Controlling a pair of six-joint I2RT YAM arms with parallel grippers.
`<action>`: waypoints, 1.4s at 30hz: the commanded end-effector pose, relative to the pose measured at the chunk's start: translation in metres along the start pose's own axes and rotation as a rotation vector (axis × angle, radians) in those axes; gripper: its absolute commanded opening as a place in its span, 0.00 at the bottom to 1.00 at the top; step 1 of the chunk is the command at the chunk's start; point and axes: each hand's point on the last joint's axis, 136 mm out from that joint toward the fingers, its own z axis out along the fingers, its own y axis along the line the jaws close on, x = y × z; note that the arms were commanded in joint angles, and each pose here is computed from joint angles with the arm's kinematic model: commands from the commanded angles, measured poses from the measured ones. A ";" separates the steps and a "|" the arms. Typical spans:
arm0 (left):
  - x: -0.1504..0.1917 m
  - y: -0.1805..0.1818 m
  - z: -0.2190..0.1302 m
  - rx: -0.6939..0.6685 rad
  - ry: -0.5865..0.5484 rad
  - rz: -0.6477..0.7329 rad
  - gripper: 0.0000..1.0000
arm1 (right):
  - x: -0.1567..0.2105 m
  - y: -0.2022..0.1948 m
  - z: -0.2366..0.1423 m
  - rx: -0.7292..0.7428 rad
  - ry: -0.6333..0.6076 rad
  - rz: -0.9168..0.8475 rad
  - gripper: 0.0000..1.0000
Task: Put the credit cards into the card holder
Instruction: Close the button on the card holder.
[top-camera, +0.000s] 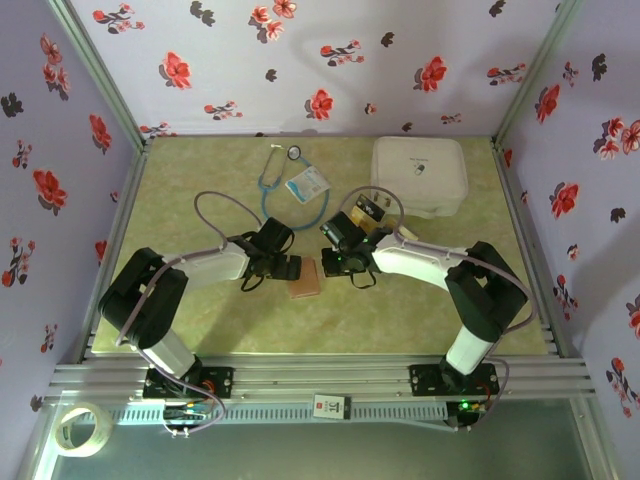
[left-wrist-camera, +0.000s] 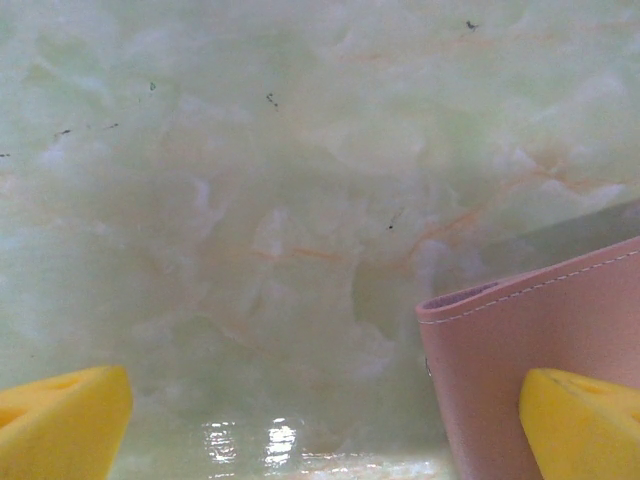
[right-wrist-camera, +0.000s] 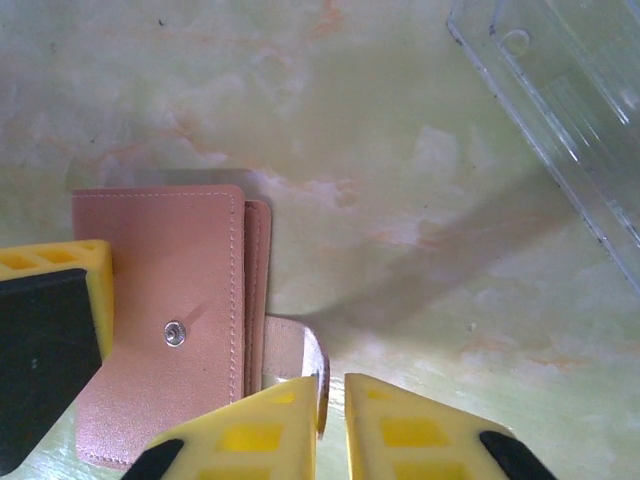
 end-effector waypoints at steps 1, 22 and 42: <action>0.018 0.018 0.008 -0.097 0.059 0.037 1.00 | -0.006 0.003 0.000 -0.019 -0.008 -0.003 0.10; 0.019 0.018 0.009 -0.096 0.059 0.038 1.00 | -0.005 0.008 -0.001 -0.079 -0.012 0.027 0.08; 0.020 0.017 0.010 -0.095 0.058 0.034 1.00 | -0.005 0.022 -0.002 -0.166 -0.012 0.044 0.00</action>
